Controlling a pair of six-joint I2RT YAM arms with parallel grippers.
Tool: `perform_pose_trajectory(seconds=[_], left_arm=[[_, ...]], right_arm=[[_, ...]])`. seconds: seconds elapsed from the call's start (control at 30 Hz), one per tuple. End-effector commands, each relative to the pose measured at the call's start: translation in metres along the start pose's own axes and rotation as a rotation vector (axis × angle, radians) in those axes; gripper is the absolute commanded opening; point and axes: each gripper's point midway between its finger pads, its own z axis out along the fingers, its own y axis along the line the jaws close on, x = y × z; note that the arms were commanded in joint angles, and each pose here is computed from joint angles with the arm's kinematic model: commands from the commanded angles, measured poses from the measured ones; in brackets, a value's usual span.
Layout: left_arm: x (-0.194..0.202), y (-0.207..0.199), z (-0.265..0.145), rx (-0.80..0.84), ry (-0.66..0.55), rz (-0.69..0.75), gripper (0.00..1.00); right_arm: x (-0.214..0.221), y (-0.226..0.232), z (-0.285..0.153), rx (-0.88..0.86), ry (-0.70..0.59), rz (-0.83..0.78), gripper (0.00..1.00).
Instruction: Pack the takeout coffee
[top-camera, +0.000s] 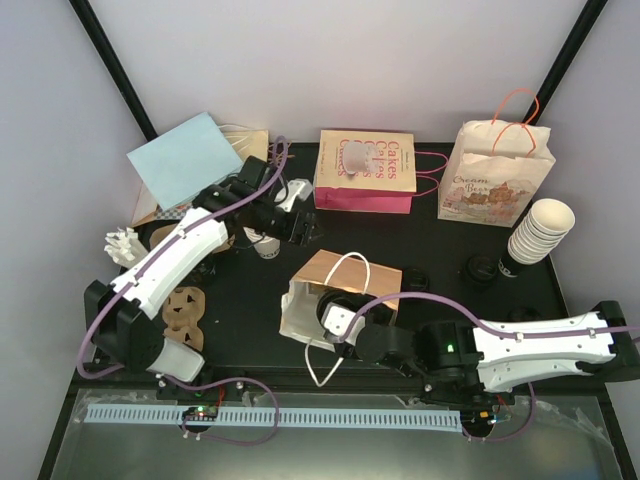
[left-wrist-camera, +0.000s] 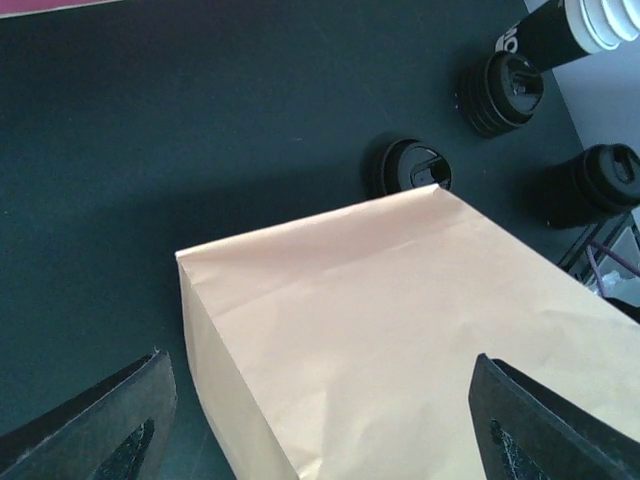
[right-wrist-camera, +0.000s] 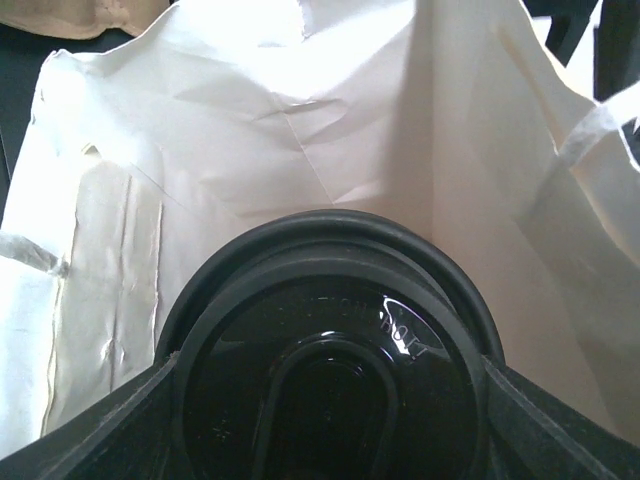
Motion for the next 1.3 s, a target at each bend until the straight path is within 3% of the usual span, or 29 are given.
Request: perform_pose_trajectory(seconds=[0.0,0.57,1.27], left_arm=[[-0.008,-0.005,0.007,0.036,0.011,0.061,0.82],[-0.011,0.026,0.073,0.028,0.161,0.060,0.81],[0.008,0.042,0.143,0.085,0.311,0.025,0.78]], right_arm=[[-0.014,-0.007,-0.001,0.048,-0.058,-0.047,0.68],[-0.005,0.017,0.008,-0.039,-0.073,-0.246,0.65],[0.022,0.032,0.021,-0.080,0.014,-0.423,0.63]])
